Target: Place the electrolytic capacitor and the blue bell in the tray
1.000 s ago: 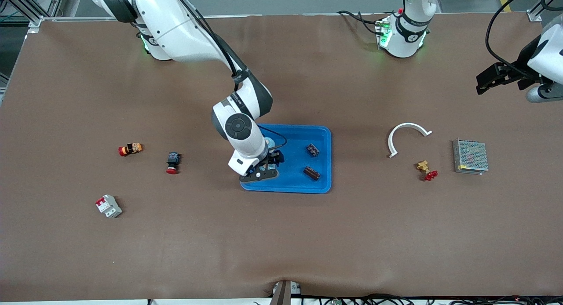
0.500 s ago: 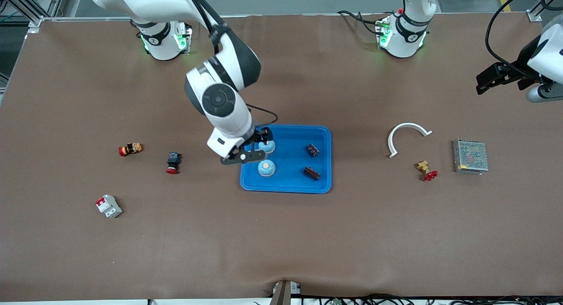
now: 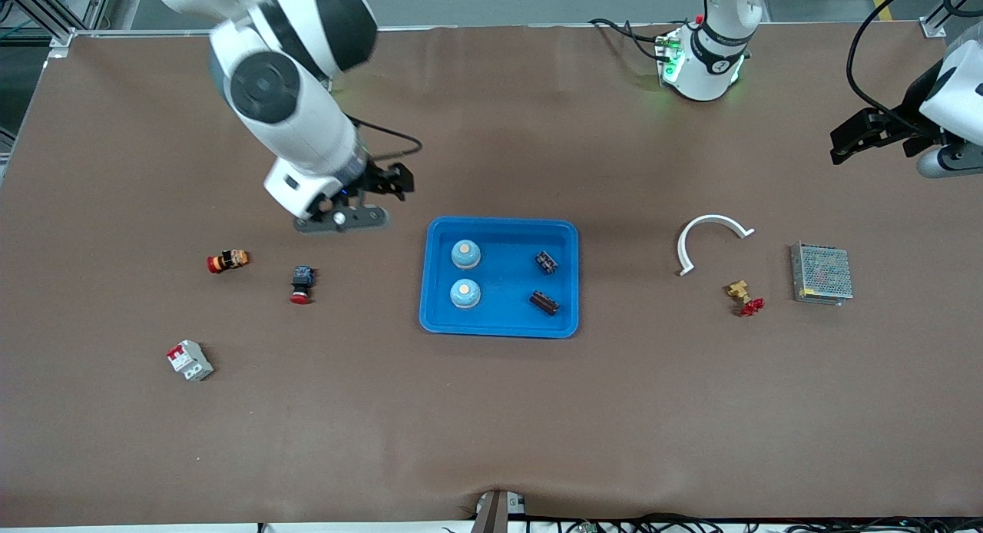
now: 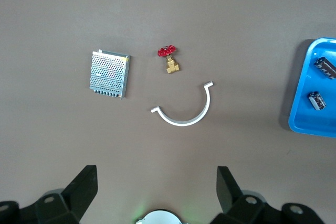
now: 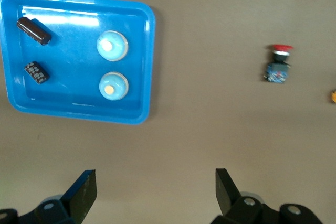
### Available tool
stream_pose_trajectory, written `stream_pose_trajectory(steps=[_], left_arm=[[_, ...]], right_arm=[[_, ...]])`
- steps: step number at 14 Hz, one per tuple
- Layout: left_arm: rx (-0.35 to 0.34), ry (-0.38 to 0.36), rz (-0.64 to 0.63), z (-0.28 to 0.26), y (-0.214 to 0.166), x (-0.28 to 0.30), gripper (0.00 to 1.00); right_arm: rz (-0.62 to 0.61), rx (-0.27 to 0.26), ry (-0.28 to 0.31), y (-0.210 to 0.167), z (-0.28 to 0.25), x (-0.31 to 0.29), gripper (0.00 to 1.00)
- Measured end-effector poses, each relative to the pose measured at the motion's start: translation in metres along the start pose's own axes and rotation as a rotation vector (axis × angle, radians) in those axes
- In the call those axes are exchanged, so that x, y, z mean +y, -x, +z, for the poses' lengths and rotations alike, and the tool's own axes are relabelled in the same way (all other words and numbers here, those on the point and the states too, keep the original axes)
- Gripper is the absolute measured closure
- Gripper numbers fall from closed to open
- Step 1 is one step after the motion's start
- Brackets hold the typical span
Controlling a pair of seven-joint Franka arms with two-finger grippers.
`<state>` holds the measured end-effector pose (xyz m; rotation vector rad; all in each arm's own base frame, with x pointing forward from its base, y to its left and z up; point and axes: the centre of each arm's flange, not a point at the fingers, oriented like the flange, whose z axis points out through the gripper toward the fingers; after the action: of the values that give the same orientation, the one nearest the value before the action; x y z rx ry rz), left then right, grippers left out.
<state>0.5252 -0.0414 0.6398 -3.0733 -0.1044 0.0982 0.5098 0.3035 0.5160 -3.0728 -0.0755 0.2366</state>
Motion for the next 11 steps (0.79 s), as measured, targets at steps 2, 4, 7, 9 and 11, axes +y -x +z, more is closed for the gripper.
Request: stream_pose_trajectory(steps=[2, 4, 7, 9, 11], left_arm=[[0.000, 0.000, 0.000, 0.000, 0.000, 0.000, 0.00], [0.000, 0.000, 0.000, 0.000, 0.000, 0.000, 0.00], [0.001, 0.000, 0.000, 0.000, 0.000, 0.000, 0.00], [0.001, 0.000, 0.000, 0.000, 0.000, 0.000, 0.00], [0.001, 0.000, 0.000, 0.000, 0.000, 0.000, 0.00]], right_arm=[[0.026, -0.007, 0.003, 0.023, -0.024, 0.029, 0.00], [0.043, -0.012, 0.025, 0.040, -0.045, 0.058, 0.00], [0.029, -0.009, 0.024, 0.053, -0.074, 0.104, 0.00], [0.025, -0.016, 0.016, 0.052, -0.084, 0.141, 0.00], [0.023, -0.026, 0.006, 0.047, -0.086, 0.179, 0.00]])
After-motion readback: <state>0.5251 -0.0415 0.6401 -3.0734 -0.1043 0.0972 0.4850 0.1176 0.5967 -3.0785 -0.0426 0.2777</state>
